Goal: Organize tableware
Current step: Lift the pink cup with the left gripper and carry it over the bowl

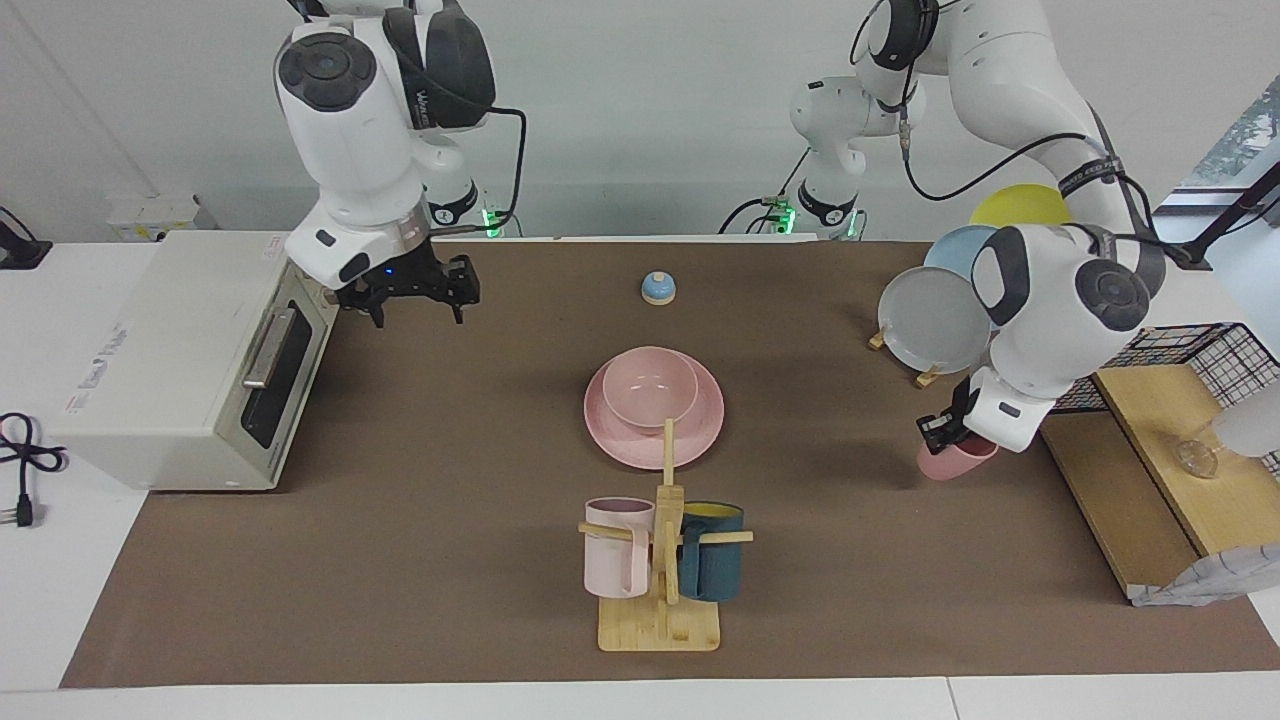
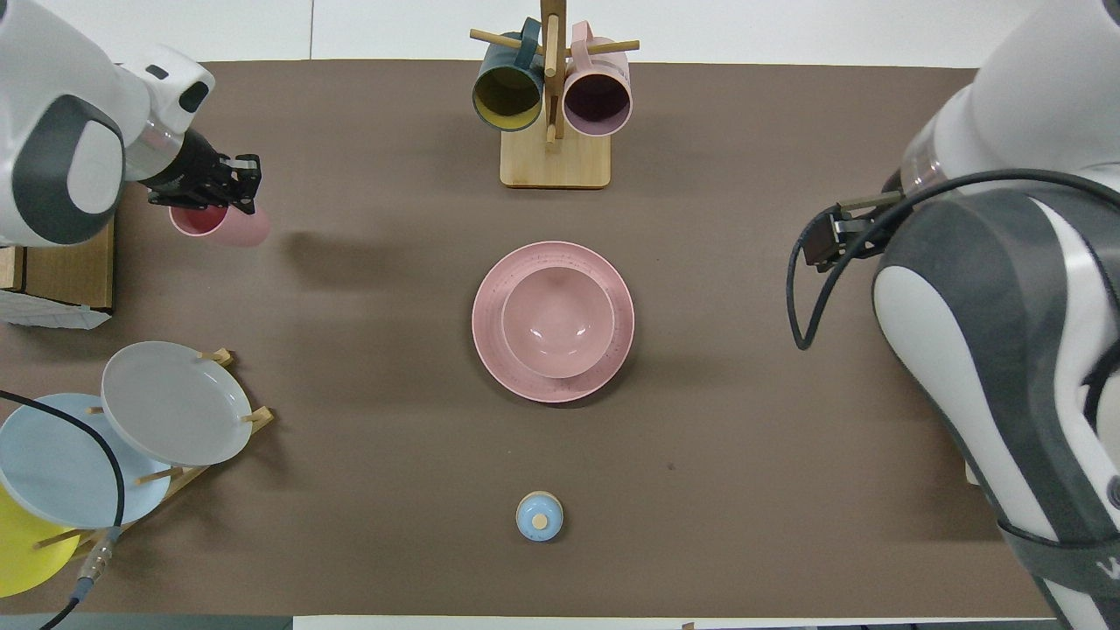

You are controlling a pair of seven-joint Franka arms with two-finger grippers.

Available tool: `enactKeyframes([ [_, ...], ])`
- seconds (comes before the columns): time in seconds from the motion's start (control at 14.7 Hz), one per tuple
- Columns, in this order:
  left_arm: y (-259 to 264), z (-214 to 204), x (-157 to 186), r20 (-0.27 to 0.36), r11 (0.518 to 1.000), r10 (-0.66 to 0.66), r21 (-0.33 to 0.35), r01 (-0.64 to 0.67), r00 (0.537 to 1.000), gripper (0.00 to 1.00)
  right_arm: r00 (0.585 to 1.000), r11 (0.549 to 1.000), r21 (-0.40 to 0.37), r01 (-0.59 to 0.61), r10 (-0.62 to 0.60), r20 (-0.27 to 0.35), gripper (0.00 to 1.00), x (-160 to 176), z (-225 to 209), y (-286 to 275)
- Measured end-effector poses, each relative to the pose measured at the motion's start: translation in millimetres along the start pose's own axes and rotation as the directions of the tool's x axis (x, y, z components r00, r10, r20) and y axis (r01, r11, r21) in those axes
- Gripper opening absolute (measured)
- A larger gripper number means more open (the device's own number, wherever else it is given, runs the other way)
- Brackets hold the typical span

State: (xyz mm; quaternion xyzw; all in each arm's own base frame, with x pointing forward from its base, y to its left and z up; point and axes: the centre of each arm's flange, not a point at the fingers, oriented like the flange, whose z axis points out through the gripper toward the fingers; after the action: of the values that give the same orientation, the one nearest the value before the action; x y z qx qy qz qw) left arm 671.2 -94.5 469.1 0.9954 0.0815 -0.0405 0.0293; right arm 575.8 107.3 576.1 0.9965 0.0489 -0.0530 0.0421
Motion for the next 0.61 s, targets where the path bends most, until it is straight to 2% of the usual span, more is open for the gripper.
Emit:
enactKeyframes([
  [0.14,45.6,-56.3,-27.5,0.006,0.997,-0.072,-0.008,0.072,0.997,0.04,1.0,1.0,-0.01,-0.006,0.006,0.024,1.0,-17.8,7.5,8.4],
  [0.27,109.7,-82.3,-63.1,-0.004,0.986,-0.165,-0.019,0.165,0.986,0.04,1.0,1.0,-0.011,0.013,-0.012,0.022,1.0,-23.6,18.7,21.9],
  [0.41,180.1,-83.0,-104.0,-0.006,0.978,-0.206,-0.028,0.206,0.979,0.04,1.0,1.0,-0.007,0.019,-0.019,0.015,1.0,-21.8,30.3,45.7],
  [0.61,267.7,-61.7,-156.0,-0.016,0.965,-0.257,-0.06,0.256,0.966,0.04,1.0,1.0,-0.004,0.003,-0.003,0.011,1.0,-20.3,36.8,62.8],
])
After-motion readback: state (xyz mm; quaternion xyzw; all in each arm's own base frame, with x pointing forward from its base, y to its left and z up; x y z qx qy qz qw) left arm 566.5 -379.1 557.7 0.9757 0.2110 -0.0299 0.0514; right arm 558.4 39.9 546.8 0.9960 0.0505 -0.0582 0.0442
